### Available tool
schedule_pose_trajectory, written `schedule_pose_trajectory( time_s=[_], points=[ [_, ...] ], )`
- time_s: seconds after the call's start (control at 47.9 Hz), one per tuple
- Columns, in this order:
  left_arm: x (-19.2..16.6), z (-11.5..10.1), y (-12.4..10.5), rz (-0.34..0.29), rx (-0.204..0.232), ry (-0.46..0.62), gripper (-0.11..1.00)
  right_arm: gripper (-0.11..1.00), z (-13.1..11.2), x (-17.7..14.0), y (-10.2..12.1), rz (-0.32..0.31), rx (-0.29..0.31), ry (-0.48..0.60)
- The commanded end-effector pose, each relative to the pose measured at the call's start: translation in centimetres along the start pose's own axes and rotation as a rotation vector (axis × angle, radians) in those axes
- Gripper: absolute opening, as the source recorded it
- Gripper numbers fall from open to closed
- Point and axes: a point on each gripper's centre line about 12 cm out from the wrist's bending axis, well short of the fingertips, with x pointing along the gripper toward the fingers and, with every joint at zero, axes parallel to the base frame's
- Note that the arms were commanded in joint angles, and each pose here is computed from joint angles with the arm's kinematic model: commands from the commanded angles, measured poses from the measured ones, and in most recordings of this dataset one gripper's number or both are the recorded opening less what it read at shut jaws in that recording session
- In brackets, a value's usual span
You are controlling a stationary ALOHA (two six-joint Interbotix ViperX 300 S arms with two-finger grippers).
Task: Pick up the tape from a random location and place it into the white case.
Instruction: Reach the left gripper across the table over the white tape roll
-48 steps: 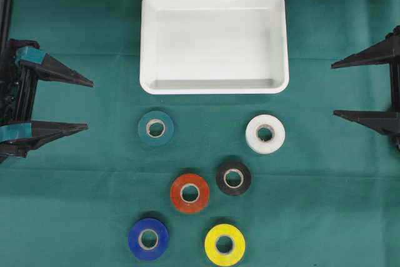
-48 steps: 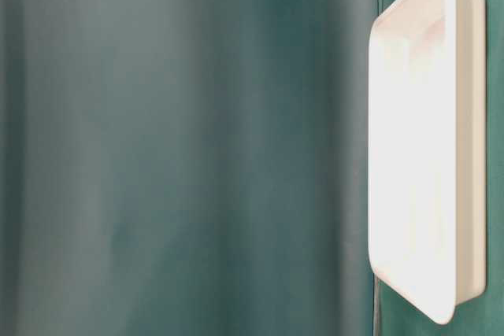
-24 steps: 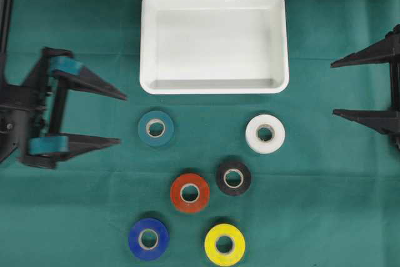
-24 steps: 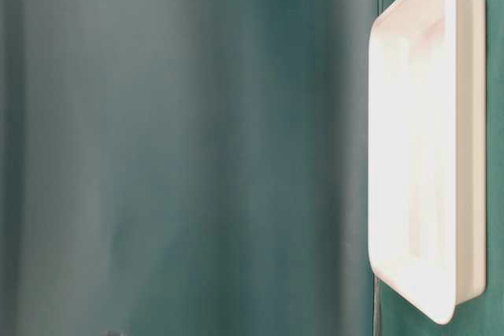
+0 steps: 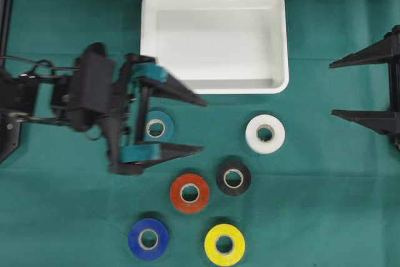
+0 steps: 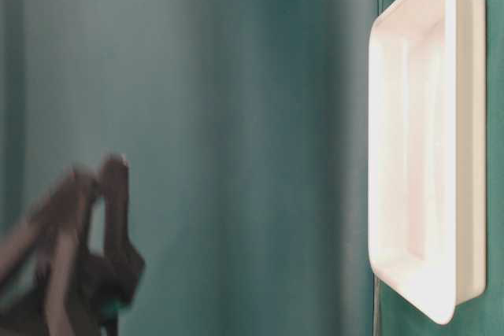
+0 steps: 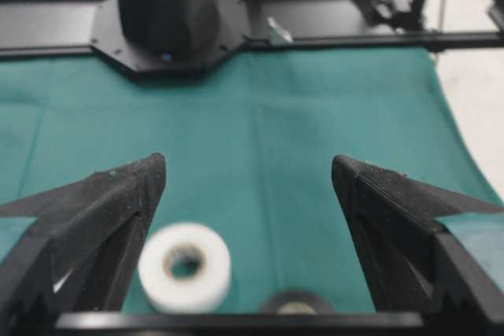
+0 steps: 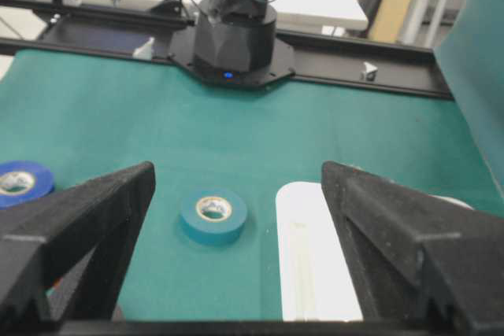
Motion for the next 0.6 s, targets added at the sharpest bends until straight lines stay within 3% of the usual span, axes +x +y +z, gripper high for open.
schedule_pose_trajectory(
  time_s=[0.0, 0.584],
  points=[
    [1.4, 2.0, 0.3, 0.007, -0.001, -0.043, 0.99, 0.9, 1.0, 0.2, 0.0, -0.001, -0.003, -0.025],
    [10.9, 3.2, 0.7, 0.015, 0.002, 0.02, 0.99, 0.9, 0.8, 0.4, 0.0, -0.001, -0.003, -0.014]
  ],
)
